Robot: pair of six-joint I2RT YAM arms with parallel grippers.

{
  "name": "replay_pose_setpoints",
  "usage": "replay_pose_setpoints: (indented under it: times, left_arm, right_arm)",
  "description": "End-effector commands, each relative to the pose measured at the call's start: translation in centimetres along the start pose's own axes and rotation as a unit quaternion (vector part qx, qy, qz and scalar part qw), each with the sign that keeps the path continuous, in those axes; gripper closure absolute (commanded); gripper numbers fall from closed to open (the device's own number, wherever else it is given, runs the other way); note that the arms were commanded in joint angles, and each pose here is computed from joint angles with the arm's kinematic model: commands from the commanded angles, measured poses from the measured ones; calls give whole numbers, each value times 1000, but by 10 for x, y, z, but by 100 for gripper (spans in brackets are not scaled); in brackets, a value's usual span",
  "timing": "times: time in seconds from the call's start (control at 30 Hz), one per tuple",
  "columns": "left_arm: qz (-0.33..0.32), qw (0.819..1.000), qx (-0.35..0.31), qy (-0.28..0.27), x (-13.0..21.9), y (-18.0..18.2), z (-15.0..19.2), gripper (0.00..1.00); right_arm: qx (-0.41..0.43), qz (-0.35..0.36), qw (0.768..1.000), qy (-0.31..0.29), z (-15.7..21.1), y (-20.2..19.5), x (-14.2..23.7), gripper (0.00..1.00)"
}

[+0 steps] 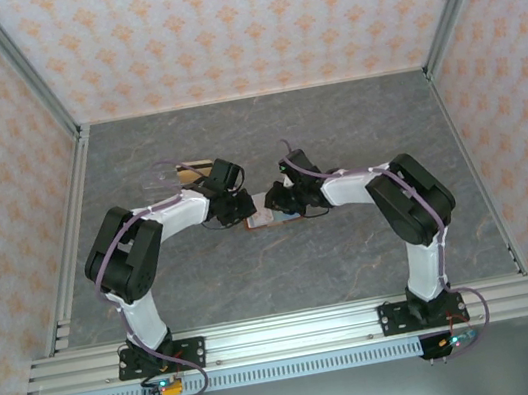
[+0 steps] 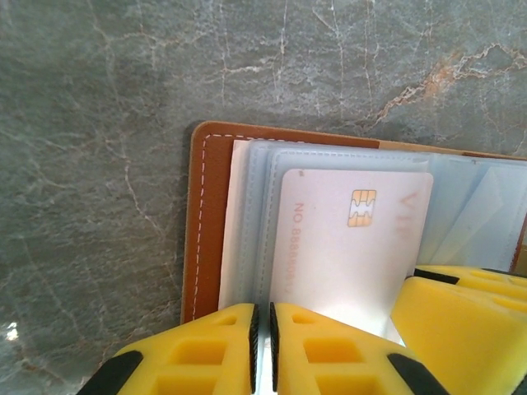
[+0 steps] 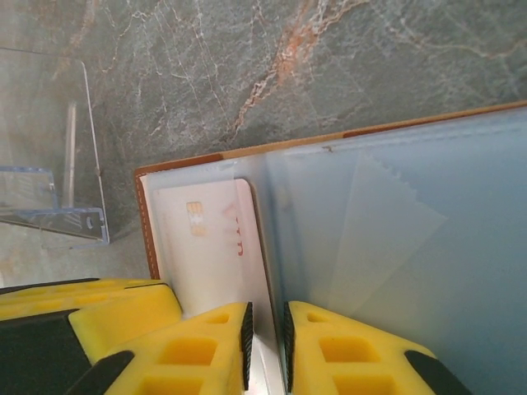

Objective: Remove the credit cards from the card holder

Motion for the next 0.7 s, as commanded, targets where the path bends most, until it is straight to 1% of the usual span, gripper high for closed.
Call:
replay_pose_setpoints:
  times: [0.0, 0.17, 0.33, 0.5, 0.67]
  left_arm:
    - [6, 1000, -8, 18, -9, -4, 6, 87]
    - [-6, 1000, -7, 18, -8, 0, 7, 87]
    - [-11, 1000, -11, 13, -2, 0, 6, 86]
    - [-7, 1000, -17, 7, 6, -3, 4, 84]
    - [-8, 1000, -21, 3, 11, -4, 4, 84]
  right_arm:
    - [11, -54, 998, 8, 2, 16, 3, 81]
    - [22, -69, 997, 10, 4, 19, 8, 86]
    - [44, -67, 997, 5, 4, 21, 14, 96]
    - [61, -54, 997, 0, 3, 21, 19, 100]
    - [69, -42, 997, -9, 3, 19, 23, 100]
Point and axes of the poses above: each hand's point on the last joint's axis, 136 mm out from that joint toward the fingers, its own x axis back along the fingers, its own y axis along the line the jaws close on, z = x × y, the point moved 5 cm from there along x, back along the fingers, and after that the axes turned 6 degrees about -x, right-handed, at the moved point
